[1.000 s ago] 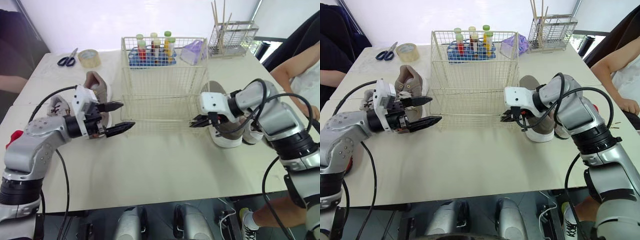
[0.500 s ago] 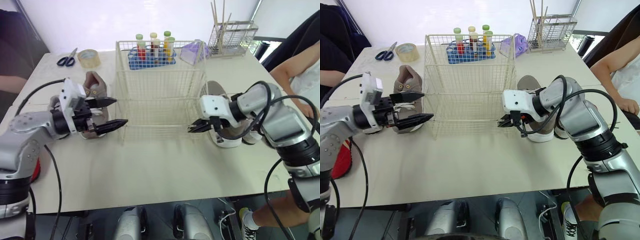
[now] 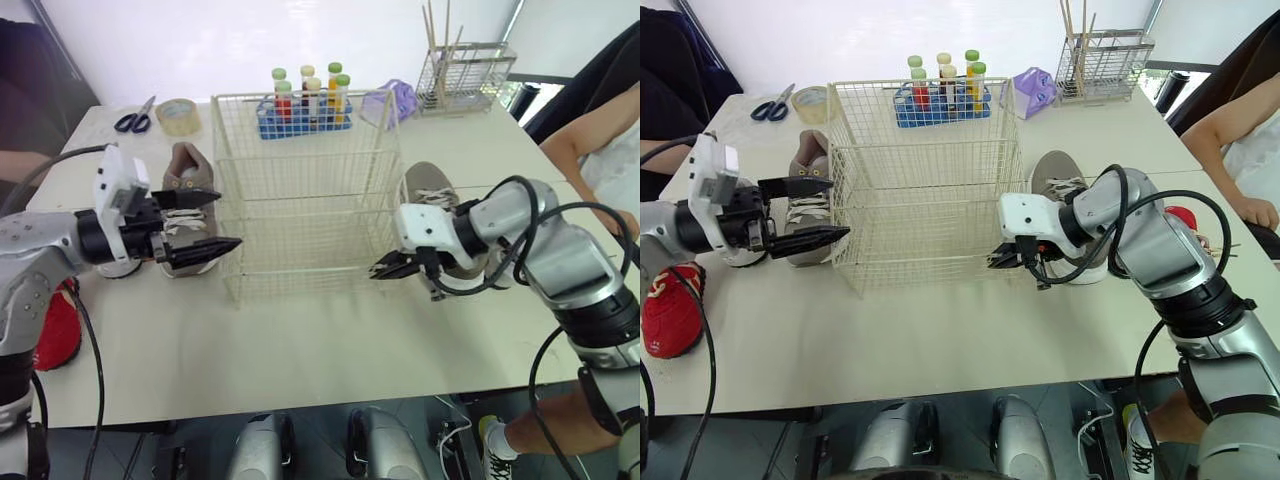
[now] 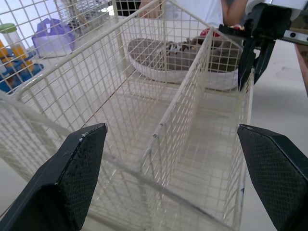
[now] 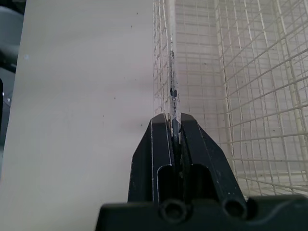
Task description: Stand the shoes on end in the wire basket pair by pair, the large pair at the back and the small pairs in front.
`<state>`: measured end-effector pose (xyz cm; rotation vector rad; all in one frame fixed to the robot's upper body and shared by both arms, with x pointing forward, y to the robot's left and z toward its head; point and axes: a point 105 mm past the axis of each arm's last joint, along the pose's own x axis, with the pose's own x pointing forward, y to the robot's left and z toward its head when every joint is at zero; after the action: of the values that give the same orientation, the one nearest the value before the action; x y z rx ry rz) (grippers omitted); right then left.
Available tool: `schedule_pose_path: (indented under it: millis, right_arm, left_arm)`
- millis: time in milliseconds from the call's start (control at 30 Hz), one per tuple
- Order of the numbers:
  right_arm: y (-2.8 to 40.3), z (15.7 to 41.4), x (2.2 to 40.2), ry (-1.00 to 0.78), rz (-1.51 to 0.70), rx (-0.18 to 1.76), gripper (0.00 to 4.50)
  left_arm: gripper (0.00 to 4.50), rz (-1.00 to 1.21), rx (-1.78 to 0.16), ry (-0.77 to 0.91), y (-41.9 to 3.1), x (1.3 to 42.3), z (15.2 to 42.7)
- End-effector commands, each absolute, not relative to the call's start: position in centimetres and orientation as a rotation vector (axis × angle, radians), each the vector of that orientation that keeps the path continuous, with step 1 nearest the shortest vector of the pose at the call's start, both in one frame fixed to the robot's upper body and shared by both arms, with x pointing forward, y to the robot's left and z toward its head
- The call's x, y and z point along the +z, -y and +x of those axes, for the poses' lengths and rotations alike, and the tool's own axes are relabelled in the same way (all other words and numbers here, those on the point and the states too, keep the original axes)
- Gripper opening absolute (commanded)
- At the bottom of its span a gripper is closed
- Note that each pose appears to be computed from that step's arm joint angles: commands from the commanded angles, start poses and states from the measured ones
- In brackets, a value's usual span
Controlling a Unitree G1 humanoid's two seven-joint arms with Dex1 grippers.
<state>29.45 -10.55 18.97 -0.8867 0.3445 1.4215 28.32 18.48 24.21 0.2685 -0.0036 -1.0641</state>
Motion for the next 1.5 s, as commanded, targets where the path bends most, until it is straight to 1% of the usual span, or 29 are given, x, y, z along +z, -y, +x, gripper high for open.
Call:
schedule_pose_path:
  millis: [33,200,267,300,467,500,533,733,833,900,1033,1167,1233,1267,1367,1500]
  right_arm:
    - [9.6,28.5,20.5,-0.274,-0.855,1.442,0.03]
    - [9.4,28.3,20.4,-0.265,-0.829,1.415,0.03]
    - [9.4,28.4,20.5,-0.249,-0.833,1.391,0.67]
    - [9.5,28.3,20.4,-0.243,-0.839,1.393,0.89]
    - [10.2,28.3,21.2,-0.202,-0.842,1.358,3.39]
    - [10.3,28.3,21.7,-0.187,-0.832,1.348,3.81]
    - [10.3,28.2,22.3,-0.170,-0.814,1.340,4.44]
    - [11.5,27.6,27.5,-0.008,-0.610,1.214,4.48]
    - [14.3,27.3,31.0,0.076,-0.439,1.020,4.48]
    - [16.4,27.0,31.7,0.094,-0.384,0.874,4.48]
    - [18.9,26.4,32.1,0.131,-0.302,0.639,4.48]
    - [21.8,25.9,29.3,0.068,-0.284,0.322,4.48]
    - [22.2,25.6,27.7,0.040,-0.256,0.241,4.48]
    - [22.4,25.4,26.2,0.002,-0.246,0.198,4.48]
    - [22.8,25.0,22.9,-0.076,-0.212,0.107,4.48]
    - [22.6,24.9,21.1,-0.088,-0.162,0.060,4.48]
  left_arm:
    - [4.50,0.289,-1.068,0.056,-18.2,25.4,28.0]
    - [4.50,0.276,-1.067,0.069,-18.0,25.4,28.2]
    - [4.50,0.273,-1.068,0.072,-18.0,25.4,28.2]
    - [4.50,0.273,-1.068,0.072,-17.9,25.3,28.3]
    - [4.50,0.261,-1.071,0.083,-17.8,25.3,28.5]
    - [4.50,0.256,-1.075,0.086,-17.7,25.4,28.5]
    - [4.50,0.255,-1.078,0.087,-17.6,25.4,28.5]
    - [4.50,0.248,-1.113,0.104,-16.9,25.6,28.5]
    - [4.50,0.240,-1.157,0.132,-16.3,26.5,28.4]
    - [4.50,0.244,-1.181,0.151,-16.0,27.2,28.5]
    - [4.50,0.228,-1.233,0.169,-15.5,28.0,29.0]
    - [4.50,0.235,-1.305,0.160,-14.1,27.5,30.0]
    - [4.50,0.238,-1.323,0.160,-13.7,27.4,30.4]
    - [4.50,0.239,-1.335,0.160,-13.4,27.3,30.5]
    - [4.50,0.241,-1.355,0.163,-13.1,27.3,30.7]
    - [4.50,0.243,-1.358,0.170,-12.9,27.4,30.9]
